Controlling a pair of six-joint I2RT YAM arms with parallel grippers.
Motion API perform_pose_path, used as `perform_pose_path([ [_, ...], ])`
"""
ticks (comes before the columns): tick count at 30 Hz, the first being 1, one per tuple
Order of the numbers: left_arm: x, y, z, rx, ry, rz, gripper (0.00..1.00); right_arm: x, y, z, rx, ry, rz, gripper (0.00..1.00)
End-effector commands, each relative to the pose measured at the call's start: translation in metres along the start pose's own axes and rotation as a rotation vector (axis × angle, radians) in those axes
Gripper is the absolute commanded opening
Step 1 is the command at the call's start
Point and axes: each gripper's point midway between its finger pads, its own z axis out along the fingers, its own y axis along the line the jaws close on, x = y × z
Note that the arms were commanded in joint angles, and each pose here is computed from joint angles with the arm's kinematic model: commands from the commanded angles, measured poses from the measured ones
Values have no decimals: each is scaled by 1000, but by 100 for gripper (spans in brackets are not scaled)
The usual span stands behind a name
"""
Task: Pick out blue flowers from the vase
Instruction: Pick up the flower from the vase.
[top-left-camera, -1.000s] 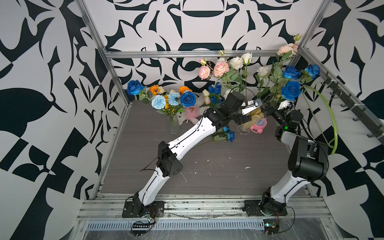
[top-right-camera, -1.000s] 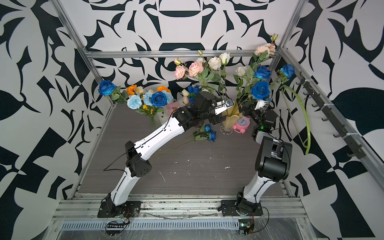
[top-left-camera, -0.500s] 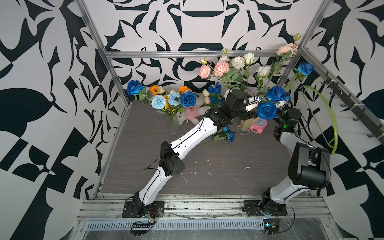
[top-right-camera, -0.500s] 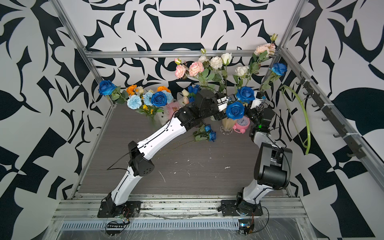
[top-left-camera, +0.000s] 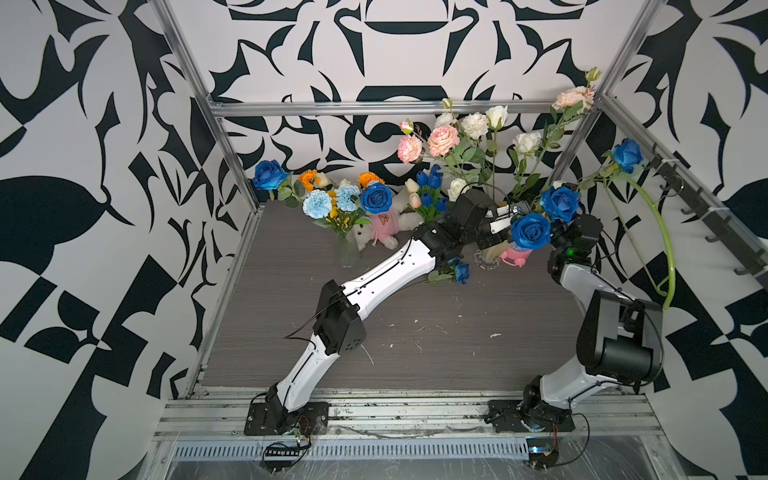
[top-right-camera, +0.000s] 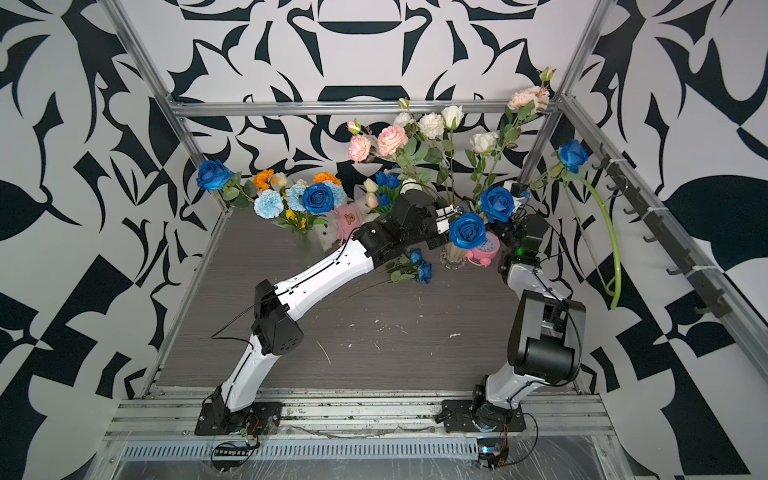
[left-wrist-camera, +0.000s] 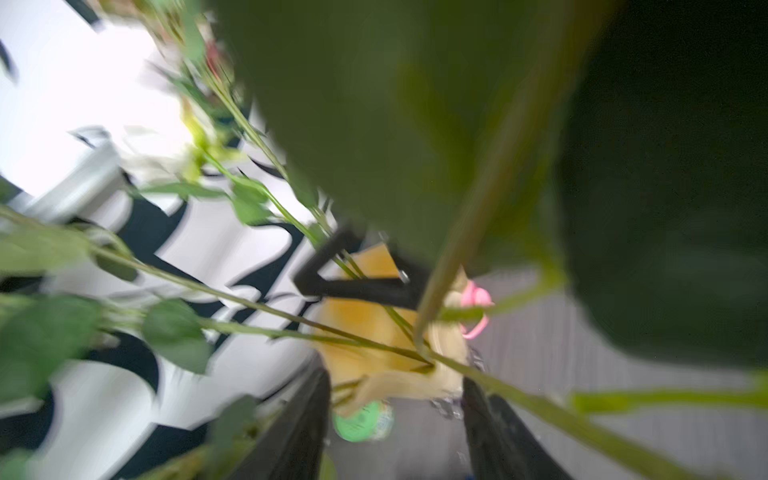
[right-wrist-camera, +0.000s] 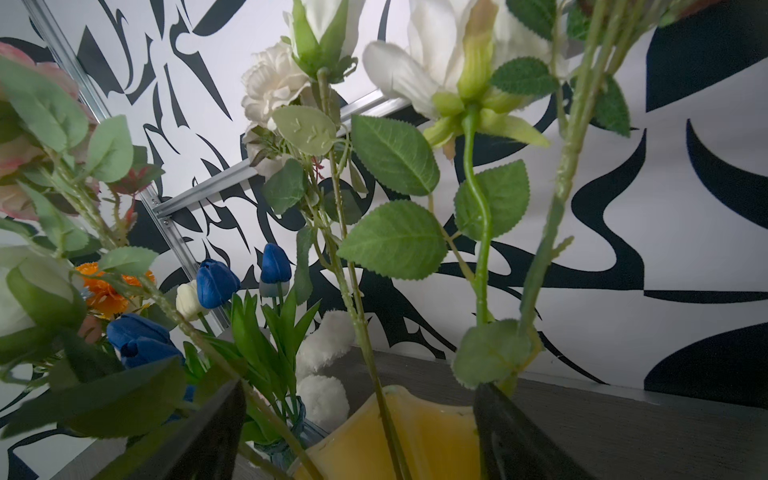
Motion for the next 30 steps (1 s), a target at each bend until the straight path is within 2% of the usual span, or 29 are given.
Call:
perform_pose_path([
  [1, -40, 17, -15, -60, -114, -5, 45, -29, 19, -2, -26, -49, -88, 86],
  [10, -42, -5, -30, -16, -96, -18, 34, -33, 13, -2, 17, -50, -79, 85],
  [18, -70, -6, -52, -28, -198, -70, 22, -33, 11, -2, 40, -38, -76, 85],
  [24, -91, -1, -64, -29, -275, -110, 0, -30, 13, -4, 38, -23, -78, 85],
  [30, -99, 6, -67, -36, -307, -133, 0, -29, 19, -2, 16, -2, -84, 83],
])
